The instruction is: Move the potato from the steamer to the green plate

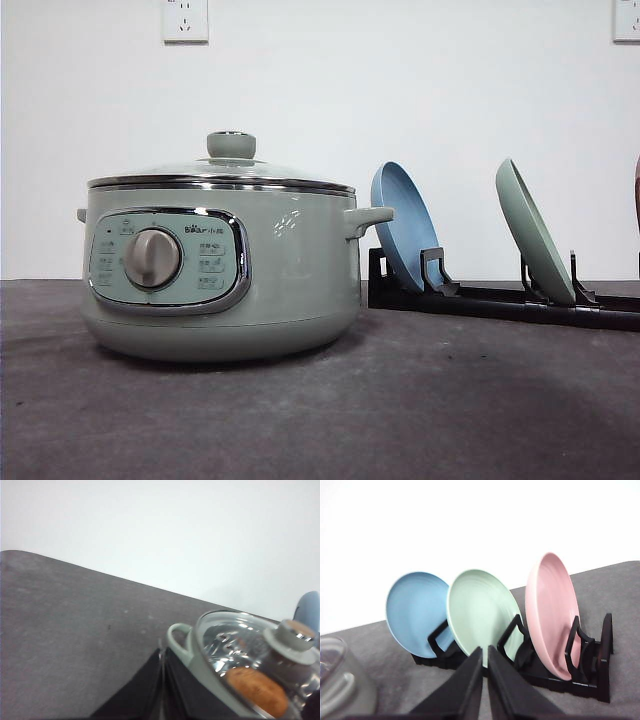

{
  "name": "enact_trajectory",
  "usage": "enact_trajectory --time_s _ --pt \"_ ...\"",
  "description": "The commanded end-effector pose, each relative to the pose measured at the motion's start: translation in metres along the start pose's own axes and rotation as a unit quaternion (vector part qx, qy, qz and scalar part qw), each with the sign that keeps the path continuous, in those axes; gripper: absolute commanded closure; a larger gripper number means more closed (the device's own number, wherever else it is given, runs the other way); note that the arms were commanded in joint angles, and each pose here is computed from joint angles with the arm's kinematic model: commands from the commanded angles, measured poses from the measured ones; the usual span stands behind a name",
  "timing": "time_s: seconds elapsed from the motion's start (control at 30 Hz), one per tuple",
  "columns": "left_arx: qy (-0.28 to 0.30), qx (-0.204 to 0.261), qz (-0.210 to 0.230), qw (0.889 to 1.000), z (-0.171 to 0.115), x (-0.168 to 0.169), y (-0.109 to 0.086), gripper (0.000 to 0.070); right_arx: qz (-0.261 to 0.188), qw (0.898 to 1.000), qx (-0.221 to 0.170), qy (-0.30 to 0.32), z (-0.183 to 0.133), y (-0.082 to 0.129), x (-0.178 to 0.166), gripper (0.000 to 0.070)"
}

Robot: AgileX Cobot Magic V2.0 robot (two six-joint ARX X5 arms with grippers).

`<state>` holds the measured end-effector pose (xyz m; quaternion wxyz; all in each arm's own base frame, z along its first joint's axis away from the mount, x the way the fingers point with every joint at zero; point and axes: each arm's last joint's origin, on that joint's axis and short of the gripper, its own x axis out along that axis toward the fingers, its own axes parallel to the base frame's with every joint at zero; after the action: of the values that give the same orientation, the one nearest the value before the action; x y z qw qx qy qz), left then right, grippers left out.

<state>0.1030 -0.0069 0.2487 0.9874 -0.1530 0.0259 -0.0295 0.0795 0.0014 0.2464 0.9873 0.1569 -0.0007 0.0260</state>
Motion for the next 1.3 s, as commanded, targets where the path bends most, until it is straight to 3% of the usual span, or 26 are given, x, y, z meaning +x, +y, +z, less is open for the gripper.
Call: enact_trajectory --time_s 0.0,0.13,0.3,0.57,0.7,0.93,1.2,1.27 --pt "-0.005 -0.004 -0.012 1.0 0.022 0.002 -0.008 0.0699 0.005 1.0 0.013 -0.01 0.018 0.006 -0.002 0.0696" --pt "0.027 0.019 -0.035 0.999 0.058 0.012 -0.024 0.0699 0.02 1.0 0.014 0.0 0.056 0.02 -0.002 0.0696" --pt "0.075 0.03 -0.066 0.995 0.094 0.025 -0.041 0.0699 0.048 0.997 0.005 0.054 0.094 0.034 0.002 0.0696" --pt "0.145 0.044 -0.162 0.975 0.133 0.045 -0.069 0.0699 0.135 0.98 -0.025 0.141 0.128 0.051 0.018 0.0696" --pt "0.193 0.083 -0.195 0.958 0.14 0.052 -0.081 0.0699 0.176 0.968 -0.048 0.172 0.132 0.057 0.026 0.0696" --pt "0.229 0.117 -0.266 0.929 0.136 0.053 -0.097 0.0699 0.27 0.93 -0.073 0.239 0.12 0.063 0.037 0.0696" --pt "0.231 0.137 -0.302 0.915 0.132 0.049 -0.106 0.0689 0.273 0.927 -0.072 0.247 0.118 0.064 0.039 0.0695" --pt "0.231 0.137 -0.302 0.915 0.132 0.049 -0.106 0.0606 0.27 0.928 -0.073 0.247 0.118 0.064 0.039 0.0693"
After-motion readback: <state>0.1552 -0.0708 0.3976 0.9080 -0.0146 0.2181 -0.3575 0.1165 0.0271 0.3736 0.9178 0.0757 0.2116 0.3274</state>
